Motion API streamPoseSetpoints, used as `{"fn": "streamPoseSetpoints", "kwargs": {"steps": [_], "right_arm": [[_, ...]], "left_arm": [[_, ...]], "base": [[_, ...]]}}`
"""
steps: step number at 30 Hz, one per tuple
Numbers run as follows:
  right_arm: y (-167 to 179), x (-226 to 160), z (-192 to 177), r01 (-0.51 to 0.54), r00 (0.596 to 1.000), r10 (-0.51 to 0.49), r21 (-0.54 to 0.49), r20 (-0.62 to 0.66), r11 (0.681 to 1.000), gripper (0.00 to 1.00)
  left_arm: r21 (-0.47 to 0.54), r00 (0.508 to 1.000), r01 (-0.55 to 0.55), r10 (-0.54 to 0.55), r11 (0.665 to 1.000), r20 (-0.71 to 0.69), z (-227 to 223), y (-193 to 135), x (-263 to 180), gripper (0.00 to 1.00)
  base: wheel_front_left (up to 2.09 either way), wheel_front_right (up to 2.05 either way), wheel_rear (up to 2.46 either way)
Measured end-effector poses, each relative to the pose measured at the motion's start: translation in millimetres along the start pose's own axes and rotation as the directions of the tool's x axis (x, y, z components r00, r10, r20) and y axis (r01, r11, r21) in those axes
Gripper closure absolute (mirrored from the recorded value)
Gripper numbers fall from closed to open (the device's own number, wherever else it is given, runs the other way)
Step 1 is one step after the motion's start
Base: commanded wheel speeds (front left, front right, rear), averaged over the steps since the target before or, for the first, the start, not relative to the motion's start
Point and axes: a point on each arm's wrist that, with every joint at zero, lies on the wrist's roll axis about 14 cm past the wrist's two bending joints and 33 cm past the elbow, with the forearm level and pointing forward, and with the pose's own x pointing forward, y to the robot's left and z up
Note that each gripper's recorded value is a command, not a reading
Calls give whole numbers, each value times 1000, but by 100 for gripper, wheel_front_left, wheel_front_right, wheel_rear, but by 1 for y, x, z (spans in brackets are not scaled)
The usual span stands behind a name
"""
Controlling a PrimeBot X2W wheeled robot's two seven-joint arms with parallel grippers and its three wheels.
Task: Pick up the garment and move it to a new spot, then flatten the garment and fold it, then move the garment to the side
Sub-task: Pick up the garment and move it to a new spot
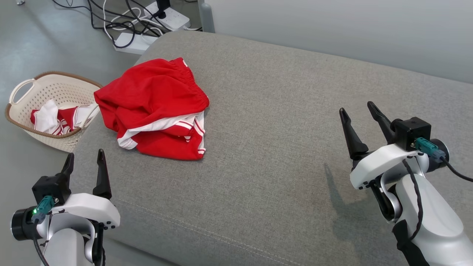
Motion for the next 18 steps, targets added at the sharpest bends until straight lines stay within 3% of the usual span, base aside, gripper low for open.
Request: {"fn": "streamPoseSetpoints", "kwargs": {"steps": [9,18], "right_arm": [[3,14,-21,-38,999,39,11,-35,999,0],[-44,13,-54,26,996,-25,10,-90,1000,0]], "left_arm": [[-62,999,18,-20,998,-30,-8,-7,12,0],[7,994,86,-85,996,-62,1,-18,81,0]], "base": [[0,0,0],[0,0,0]]}}
